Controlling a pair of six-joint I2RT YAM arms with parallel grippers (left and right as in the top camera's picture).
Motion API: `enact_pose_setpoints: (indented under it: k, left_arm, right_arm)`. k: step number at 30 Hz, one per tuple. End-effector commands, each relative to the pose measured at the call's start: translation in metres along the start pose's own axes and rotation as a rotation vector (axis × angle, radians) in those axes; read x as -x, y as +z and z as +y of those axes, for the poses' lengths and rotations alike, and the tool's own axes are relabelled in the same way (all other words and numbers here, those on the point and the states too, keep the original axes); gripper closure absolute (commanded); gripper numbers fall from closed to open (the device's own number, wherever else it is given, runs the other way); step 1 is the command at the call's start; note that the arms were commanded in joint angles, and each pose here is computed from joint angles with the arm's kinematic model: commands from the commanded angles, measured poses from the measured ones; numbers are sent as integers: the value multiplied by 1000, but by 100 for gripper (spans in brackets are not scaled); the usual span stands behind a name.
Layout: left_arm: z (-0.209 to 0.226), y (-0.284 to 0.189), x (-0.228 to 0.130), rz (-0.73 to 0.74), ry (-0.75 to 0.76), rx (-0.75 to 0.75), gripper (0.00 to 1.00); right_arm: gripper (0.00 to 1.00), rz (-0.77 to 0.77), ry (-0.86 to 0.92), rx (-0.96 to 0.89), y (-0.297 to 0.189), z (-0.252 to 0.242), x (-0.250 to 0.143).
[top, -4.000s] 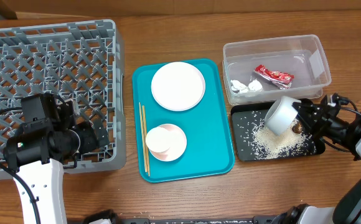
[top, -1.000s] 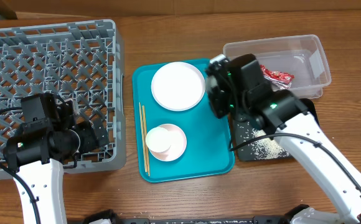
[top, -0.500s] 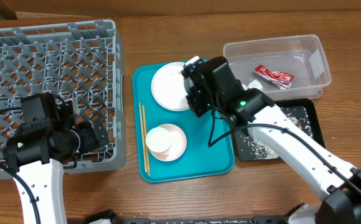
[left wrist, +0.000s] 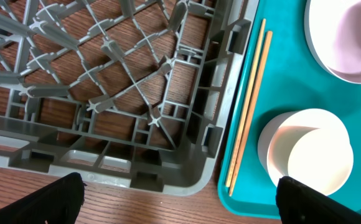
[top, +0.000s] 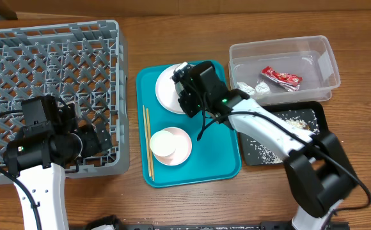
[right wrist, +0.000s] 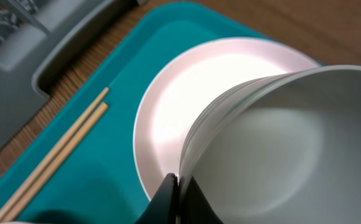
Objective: Sort waste into correct bins and load items into the dishwasher
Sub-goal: 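Carry the empty bowl back and set it on the white plate, then grasp the white cup from the pink saucer with the right gripper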
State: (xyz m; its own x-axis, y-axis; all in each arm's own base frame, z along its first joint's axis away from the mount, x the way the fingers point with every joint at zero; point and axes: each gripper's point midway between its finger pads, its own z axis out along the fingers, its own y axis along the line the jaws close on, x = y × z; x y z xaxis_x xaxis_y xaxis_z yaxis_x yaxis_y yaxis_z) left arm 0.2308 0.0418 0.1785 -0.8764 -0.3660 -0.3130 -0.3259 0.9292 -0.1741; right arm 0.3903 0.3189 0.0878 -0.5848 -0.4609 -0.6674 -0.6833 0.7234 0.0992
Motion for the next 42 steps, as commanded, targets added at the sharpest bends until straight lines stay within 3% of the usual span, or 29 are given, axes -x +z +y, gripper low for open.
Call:
enact_pose_setpoints:
  k: [1,5,9,11,18,20,24,28,42]
  left_arm:
    - [-1,-5,5,-22,-11,-8,0]
    - [-1,-5,5,-23,-11,-8,0]
    - [-1,-5,5,-22,-11,-7,0]
    - [-1,-5,5,-22,-11,-8,0]
    - [-1,-5,5,-22,-11,-8,0]
    - [-1,-5,5,-22,-11,-8,0]
    - [-1,-5,6,-24,-11,-8,0]
    - [-1,-5,6,-26,-10,-8,0]
    - [-2,-5,5,-23,-11,-9,0]
  right_arm:
    - [96,-7,-12,29,9,5,3]
    - [96,19,-7,54,14,9,-5]
    - [82,-6,-12,53,4,10,6]
    - [76,-22,-15,53,-8,12,15]
    - [67,-31,-6,44,-77,18,41]
    - [54,-13,42,51,-99,22,39]
    - [41,57,147,172,-127,48,23]
    - [43,153,234,319,-132,75,5]
    - [51,374,332,237,-73,97,-56]
